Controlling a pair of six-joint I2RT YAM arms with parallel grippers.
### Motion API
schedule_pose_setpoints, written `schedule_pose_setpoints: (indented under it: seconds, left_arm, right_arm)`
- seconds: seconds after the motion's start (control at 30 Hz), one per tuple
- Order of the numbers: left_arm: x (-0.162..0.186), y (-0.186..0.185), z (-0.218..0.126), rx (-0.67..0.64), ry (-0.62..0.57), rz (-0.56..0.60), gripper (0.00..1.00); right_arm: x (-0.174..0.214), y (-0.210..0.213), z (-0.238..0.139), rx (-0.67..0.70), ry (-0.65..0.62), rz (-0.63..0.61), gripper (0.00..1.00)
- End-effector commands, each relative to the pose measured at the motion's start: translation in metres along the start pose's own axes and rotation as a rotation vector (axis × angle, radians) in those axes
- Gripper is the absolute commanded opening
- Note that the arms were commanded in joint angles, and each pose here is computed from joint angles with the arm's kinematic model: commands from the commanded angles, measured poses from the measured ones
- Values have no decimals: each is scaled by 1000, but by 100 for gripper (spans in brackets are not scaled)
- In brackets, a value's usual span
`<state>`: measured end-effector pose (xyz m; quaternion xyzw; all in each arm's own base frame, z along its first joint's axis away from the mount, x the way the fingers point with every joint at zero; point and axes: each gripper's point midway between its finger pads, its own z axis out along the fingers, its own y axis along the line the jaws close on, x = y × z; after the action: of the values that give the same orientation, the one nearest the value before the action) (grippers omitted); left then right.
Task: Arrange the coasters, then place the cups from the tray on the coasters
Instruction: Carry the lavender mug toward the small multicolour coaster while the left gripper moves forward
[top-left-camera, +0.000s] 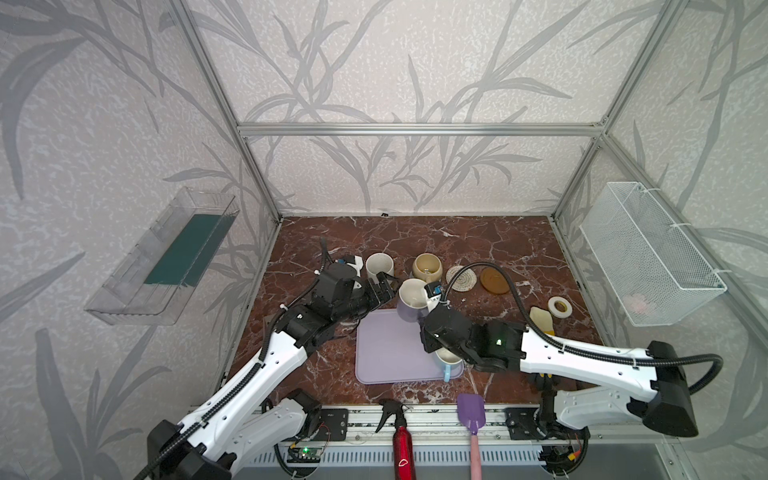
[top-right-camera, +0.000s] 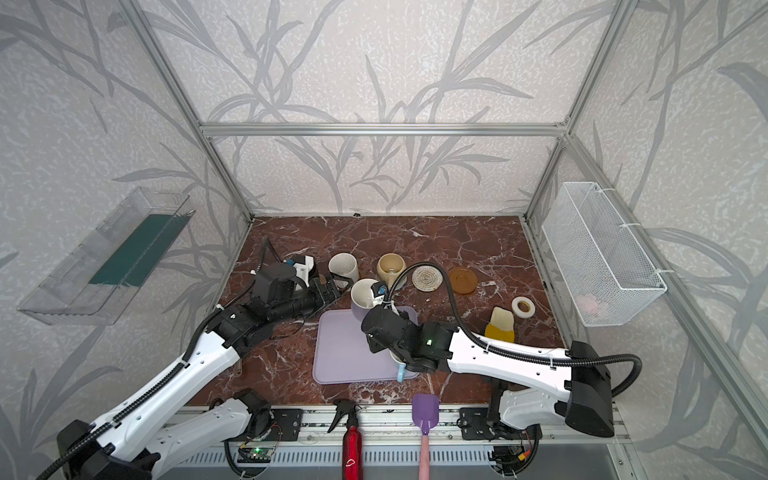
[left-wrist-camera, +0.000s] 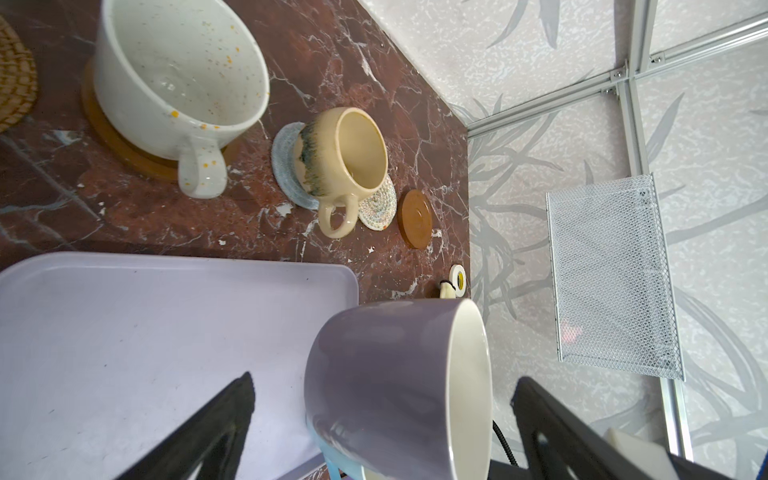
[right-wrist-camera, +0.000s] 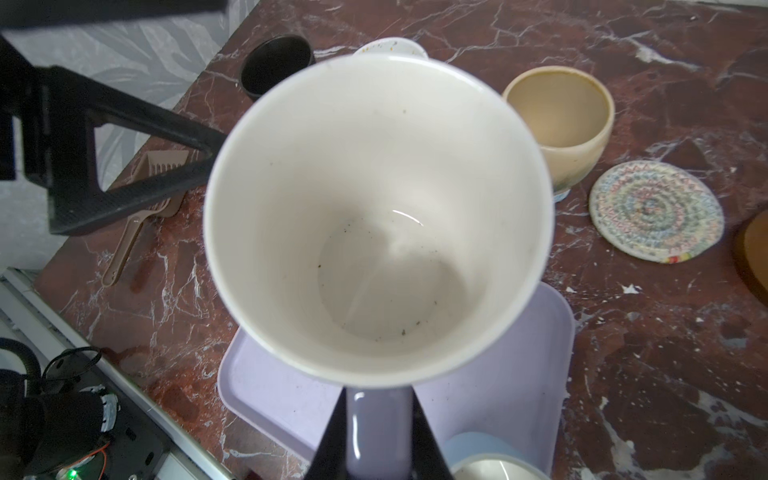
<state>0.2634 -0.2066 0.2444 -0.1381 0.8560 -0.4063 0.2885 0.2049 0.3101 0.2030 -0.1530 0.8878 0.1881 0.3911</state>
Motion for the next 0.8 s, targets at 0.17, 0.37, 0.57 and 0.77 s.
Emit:
schedule_pose_setpoints:
  seconds: [0.17,0.37,0.57,0.77]
  left_arm:
    - [-24,-51,6,57,-71,105,99]
    - [-28,-70,20,69,-61,127,99]
    - [-32,-80,39,27,-42,182,99]
    - [-33,-91,64,29,-20,198,99]
  right_arm:
    - [-40,-50,-20,46,-117,70,0]
    - [-51,-94,-16,101,-120,140,0]
    - [-59,-126,-10,144,-113,181,0]
    - [-62,-148,1,180,-106,197,0]
